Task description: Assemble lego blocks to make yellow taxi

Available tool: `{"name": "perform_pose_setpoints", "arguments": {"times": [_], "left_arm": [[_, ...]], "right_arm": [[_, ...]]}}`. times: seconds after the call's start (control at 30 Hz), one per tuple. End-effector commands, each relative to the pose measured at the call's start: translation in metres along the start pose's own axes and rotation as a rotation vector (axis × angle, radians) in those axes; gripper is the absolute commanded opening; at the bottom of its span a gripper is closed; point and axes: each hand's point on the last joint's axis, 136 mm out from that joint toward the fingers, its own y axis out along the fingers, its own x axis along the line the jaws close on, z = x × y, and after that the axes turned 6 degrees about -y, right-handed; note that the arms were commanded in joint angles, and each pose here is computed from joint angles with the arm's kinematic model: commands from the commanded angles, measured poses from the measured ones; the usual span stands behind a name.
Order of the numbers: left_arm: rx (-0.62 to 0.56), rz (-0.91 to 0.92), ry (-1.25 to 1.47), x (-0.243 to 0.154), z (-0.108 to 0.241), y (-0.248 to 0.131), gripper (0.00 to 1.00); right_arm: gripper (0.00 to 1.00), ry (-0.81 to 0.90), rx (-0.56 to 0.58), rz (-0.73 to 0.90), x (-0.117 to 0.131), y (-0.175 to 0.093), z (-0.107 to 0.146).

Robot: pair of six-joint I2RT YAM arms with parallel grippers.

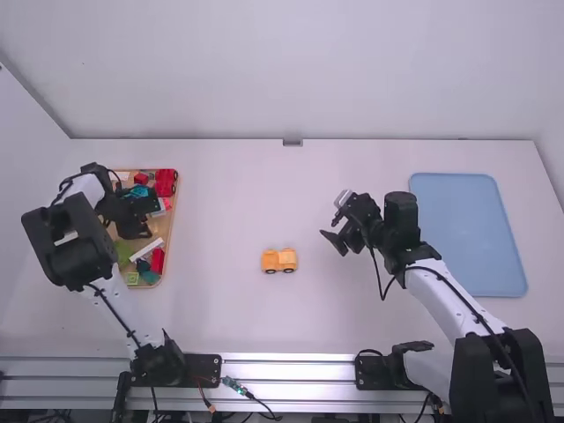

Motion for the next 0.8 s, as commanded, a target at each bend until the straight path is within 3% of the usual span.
{"name": "perform_pose_setpoints", "arguments": {"times": [0.0, 0.57, 0.77], "left_arm": [[-0.017, 0.041, 0.009, -0.0102, -0.0018, 0.0097, 0.50], [-0.039, 0.062, 0.013, -0.0154, -0.0060, 0.0097, 0.41], [-0.042, 0.064, 0.020, -0.0161, -0.0070, 0.0098, 0.30]], "right_arm": [[0.99, -0.010, -0.024, 0.007, -0.0043, -0.0028, -0.0115], [0.99, -0.003, -0.016, 0.002, -0.0032, -0.0029, -0.0093], [0.99, -0.002, -0.014, 0.000, -0.0027, -0.0029, -0.0088]]}}
